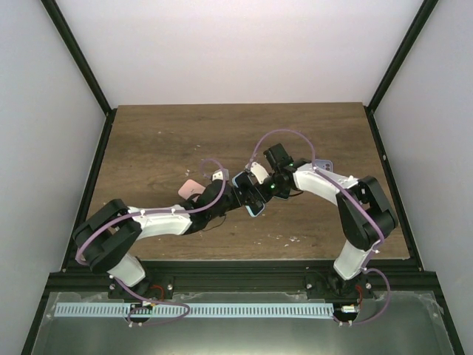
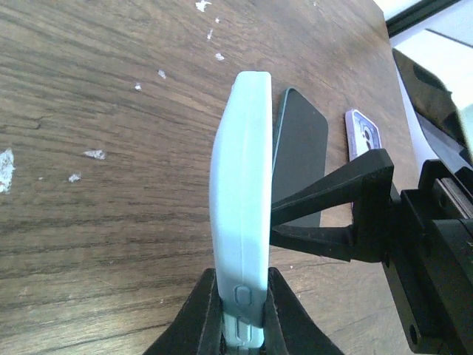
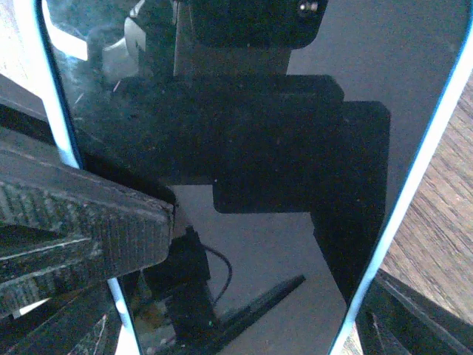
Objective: Take the phone out of the phone case
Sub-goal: Adjust the phone.
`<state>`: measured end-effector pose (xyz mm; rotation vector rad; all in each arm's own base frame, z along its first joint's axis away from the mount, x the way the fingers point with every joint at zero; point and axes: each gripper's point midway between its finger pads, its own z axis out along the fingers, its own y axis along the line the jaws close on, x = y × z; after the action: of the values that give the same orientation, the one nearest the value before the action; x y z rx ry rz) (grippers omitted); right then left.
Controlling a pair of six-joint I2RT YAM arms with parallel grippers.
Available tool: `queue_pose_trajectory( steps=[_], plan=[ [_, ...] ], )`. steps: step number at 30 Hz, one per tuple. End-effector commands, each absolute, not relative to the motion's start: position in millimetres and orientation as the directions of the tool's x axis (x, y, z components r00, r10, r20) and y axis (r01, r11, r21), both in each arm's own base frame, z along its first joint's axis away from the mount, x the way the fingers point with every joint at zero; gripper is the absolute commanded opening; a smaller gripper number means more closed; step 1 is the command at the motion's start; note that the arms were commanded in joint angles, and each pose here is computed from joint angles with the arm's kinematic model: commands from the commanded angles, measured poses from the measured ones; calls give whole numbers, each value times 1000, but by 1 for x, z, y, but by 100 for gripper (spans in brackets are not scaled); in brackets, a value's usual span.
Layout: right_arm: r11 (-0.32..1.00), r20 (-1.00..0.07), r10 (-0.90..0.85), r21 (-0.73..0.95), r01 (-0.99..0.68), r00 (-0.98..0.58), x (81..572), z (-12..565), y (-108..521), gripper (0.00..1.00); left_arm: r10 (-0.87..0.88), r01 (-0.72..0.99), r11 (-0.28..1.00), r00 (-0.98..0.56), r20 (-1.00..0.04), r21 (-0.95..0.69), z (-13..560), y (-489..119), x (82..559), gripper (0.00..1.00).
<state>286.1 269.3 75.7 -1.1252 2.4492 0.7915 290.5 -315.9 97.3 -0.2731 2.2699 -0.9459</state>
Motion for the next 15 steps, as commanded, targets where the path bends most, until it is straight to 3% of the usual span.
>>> queue_pose_trajectory(
  steps=[1,6,10,15],
  plan=[
    [469,-567,-584,349,-811,-581,282,94,282,54,-431,124,677,-732,-527,-725,122,-326,300,4],
    [451,-595,-570,349,-821,-566,282,110,281,70,-394,184,695,-711,-582,-695,136,-312,298,0],
    [391,-693,-495,360,-847,-524,283,156,270,79,-261,318,716,-704,-661,-622,156,-304,282,0],
    [354,-837,-389,250,-901,-385,280,229,242,91,-143,568,575,-638,-756,-589,203,-303,237,0]
  ],
)
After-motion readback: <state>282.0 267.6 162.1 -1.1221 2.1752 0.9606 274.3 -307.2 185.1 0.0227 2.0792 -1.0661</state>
